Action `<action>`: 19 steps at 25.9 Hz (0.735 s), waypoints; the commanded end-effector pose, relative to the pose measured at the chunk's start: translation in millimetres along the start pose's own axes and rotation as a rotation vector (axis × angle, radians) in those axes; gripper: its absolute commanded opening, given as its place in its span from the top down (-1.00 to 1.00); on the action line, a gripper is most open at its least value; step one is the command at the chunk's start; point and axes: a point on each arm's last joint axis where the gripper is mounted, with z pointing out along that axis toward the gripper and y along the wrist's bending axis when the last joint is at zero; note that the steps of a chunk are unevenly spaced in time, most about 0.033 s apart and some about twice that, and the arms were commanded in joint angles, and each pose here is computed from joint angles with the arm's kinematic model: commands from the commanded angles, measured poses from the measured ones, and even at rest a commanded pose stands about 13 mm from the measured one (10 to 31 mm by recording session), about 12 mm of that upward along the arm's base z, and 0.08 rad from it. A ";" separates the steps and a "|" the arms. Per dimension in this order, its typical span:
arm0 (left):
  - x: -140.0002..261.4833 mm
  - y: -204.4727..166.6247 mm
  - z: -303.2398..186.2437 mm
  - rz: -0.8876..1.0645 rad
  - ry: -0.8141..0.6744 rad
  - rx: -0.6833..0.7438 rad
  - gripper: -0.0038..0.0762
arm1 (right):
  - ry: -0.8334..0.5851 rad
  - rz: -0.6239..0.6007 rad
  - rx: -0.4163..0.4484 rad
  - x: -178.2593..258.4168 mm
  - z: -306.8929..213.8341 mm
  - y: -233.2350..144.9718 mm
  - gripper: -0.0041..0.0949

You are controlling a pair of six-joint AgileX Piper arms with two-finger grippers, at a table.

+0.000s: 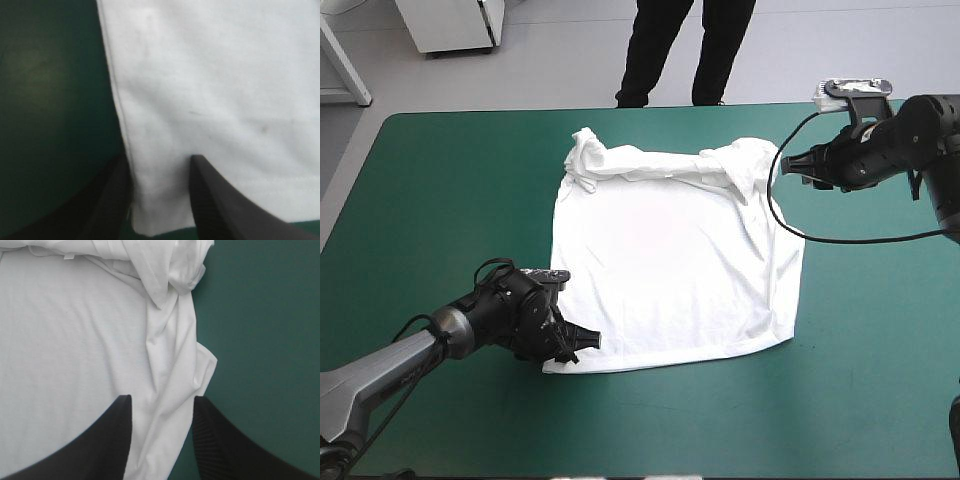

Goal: Fold the cloth

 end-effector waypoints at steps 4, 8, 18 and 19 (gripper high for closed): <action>8.8 2.3 13.5 -0.026 0.021 0.000 0.32 | -0.075 -0.013 0.013 2.6 -30.1 1.5 0.16; 8.0 2.2 15.0 -0.023 0.001 0.008 0.95 | -0.074 -0.018 0.038 2.6 -30.1 -0.7 0.16; 7.5 1.3 15.0 0.000 -0.005 0.017 0.96 | 0.116 0.001 0.106 -1.8 45.4 -17.2 0.03; 7.6 1.4 15.0 -0.001 -0.003 0.016 0.96 | 0.152 0.003 0.109 3.0 55.1 -18.9 -0.01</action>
